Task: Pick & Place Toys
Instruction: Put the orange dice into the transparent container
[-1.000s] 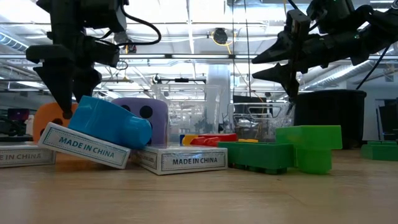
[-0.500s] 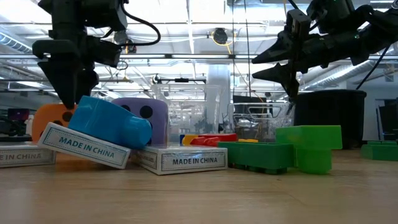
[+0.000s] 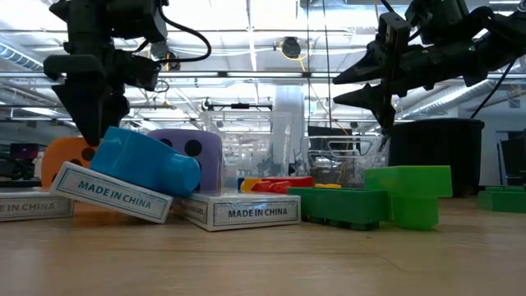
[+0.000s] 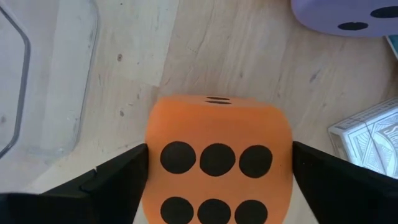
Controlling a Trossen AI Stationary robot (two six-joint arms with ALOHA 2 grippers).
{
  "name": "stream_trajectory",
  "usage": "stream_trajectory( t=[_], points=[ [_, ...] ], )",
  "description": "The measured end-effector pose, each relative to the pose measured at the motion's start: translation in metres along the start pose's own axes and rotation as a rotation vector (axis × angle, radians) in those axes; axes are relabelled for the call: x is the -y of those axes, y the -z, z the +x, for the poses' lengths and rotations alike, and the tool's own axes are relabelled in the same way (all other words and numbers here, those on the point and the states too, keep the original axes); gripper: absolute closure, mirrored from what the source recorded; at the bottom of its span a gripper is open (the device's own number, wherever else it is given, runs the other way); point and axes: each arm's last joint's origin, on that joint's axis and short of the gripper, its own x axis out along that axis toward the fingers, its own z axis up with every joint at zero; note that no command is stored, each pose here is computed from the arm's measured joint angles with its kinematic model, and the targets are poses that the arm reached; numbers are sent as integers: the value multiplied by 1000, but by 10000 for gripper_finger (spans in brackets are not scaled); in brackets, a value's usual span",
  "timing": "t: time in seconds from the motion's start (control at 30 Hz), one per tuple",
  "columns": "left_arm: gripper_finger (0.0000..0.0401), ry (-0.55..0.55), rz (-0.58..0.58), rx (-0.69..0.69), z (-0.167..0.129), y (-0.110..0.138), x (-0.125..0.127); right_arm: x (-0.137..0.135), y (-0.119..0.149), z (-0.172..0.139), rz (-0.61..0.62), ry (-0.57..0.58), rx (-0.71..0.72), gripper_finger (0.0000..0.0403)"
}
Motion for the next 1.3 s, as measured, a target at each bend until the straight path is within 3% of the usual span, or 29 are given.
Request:
stream_trajectory(
  t=[0.27,0.87,0.93,1.17,1.3],
  points=[
    [125,0,1,0,0,0,0,0,0,0,-1,1,0,238],
    [136,35,-35,36,-11,-6,4,0,0,0,-1,1,0,238],
    [129,35,-35,36,-11,-7,4,0,0,0,-1,1,0,238],
    [38,19,-14,37,-10,-7,4,0,0,0,-1,1,0,238],
    [8,12,-19,-5,-2,-11,4,0,0,0,-1,1,0,238]
  ],
)
